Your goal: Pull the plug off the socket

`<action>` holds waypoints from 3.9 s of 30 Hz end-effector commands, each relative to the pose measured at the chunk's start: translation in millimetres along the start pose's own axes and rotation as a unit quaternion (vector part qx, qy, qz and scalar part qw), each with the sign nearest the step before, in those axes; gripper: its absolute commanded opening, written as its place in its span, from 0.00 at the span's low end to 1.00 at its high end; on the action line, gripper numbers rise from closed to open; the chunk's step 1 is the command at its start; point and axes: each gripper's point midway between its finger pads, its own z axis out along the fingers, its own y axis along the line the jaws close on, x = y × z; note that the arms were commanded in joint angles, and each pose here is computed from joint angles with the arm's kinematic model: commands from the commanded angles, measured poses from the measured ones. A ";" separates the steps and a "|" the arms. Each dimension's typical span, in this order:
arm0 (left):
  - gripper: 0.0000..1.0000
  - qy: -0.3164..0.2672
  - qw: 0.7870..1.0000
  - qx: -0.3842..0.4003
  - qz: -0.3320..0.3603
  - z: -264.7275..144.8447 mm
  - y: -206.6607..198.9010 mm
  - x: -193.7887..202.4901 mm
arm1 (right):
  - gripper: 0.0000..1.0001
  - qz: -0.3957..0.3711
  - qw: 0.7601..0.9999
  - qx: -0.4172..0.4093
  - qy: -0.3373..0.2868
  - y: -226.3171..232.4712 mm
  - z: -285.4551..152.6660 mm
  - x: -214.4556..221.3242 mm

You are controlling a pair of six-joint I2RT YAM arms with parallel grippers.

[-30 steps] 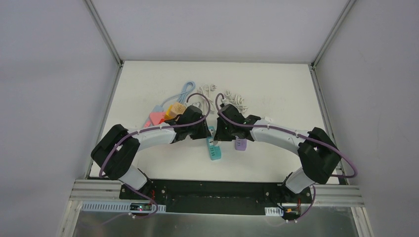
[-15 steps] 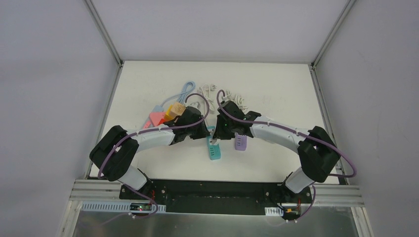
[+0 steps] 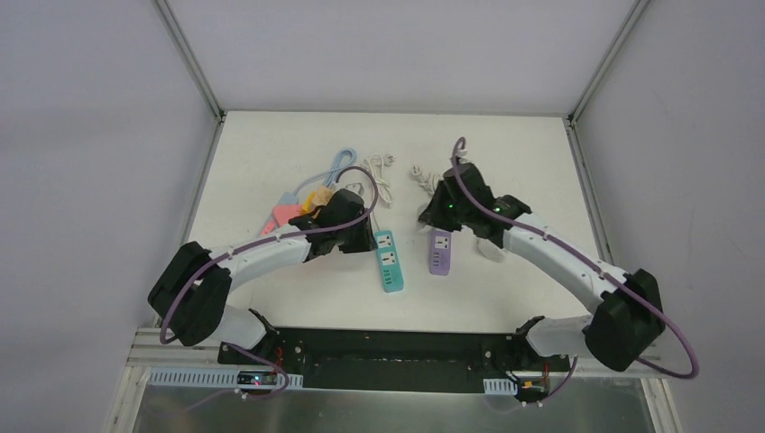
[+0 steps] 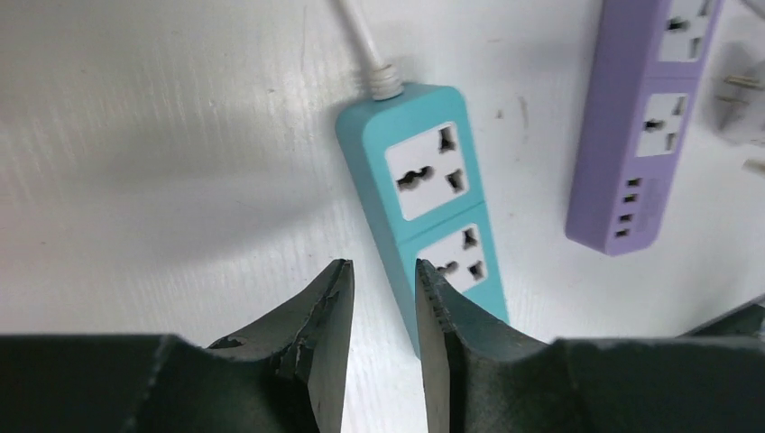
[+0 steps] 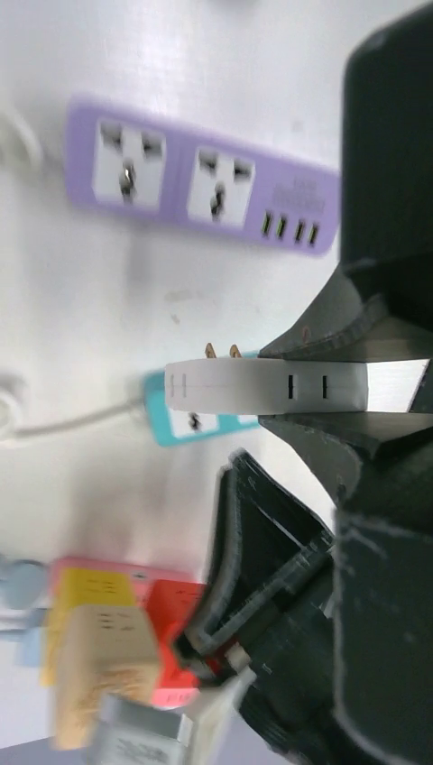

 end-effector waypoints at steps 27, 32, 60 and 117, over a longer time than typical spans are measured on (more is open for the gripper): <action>0.88 -0.337 0.936 -0.102 -0.005 -213.5 60.6 -104.8 | 0.17 0.276 0.941 -0.017 -0.197 -193.5 -38.3 -171.7; 0.92 -0.322 0.938 -0.126 -0.007 -210.6 66.5 -101.9 | 0.18 0.308 0.940 -0.034 -0.146 -221.4 -5.5 -175.6; 0.94 -0.186 0.955 -0.204 -0.103 -188.4 103.3 -105.1 | 0.74 0.299 0.943 0.014 -0.149 -224.3 -41.4 -129.2; 0.75 -0.187 0.945 -0.215 -0.161 -189.8 140.9 -96.4 | 0.87 0.030 0.995 -0.053 -0.083 176.3 108.2 -38.2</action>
